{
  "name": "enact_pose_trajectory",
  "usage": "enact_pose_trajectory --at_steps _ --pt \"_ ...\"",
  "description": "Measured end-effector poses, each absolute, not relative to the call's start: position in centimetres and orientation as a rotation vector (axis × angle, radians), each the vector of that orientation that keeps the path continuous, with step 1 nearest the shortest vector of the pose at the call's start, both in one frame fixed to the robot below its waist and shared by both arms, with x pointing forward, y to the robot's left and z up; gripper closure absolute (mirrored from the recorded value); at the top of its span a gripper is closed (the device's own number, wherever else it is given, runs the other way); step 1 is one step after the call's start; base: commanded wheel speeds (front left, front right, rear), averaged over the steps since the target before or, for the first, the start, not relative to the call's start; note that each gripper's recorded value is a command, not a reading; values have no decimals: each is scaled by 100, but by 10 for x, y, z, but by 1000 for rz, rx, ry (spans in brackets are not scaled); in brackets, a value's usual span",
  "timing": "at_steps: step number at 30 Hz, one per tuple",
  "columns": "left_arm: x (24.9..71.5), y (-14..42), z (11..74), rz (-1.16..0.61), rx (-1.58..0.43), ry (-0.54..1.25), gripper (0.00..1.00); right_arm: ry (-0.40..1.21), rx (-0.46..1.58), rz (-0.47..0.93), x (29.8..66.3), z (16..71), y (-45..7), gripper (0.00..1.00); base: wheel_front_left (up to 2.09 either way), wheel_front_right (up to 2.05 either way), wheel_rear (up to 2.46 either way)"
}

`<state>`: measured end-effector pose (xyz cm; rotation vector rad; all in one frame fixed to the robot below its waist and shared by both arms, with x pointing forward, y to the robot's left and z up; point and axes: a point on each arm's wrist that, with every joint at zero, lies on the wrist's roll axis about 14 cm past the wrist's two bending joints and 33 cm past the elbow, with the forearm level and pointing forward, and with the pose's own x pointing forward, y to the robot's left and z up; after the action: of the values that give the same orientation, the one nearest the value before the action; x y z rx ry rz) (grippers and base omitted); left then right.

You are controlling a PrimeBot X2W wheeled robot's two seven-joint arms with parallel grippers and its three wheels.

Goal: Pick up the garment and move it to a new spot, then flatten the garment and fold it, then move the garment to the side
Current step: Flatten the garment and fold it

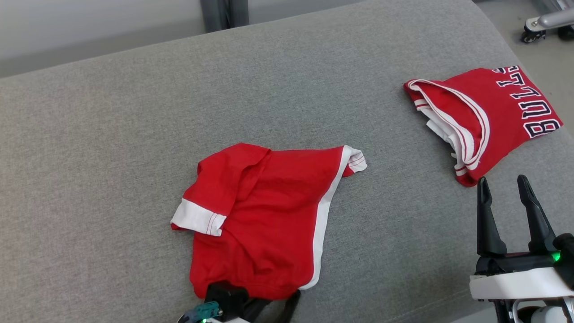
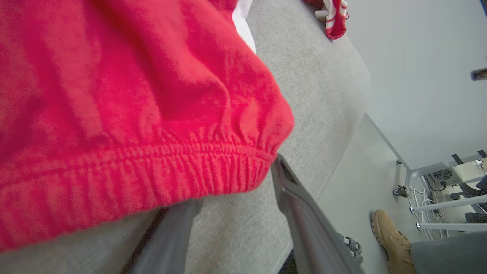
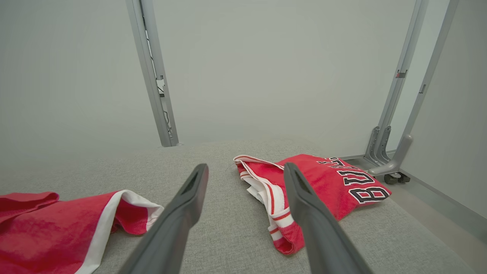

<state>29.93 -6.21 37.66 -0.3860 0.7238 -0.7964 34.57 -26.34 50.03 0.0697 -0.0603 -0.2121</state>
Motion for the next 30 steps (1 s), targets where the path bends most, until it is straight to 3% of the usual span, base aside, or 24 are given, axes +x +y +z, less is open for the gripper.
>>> enact_pose_trajectory --at_steps 9,20,30 --pt "300 -62 386 -811 -447 732 100 -45 63 -164 355 495 -250 0 0 0 0" --pt "327 -14 460 -771 -611 593 100 132 -13 77 365 440 -187 0 0 0 0" --pt "357 40 491 -595 -683 453 100 215 24 158 382 412 -168 0 0 0 0"
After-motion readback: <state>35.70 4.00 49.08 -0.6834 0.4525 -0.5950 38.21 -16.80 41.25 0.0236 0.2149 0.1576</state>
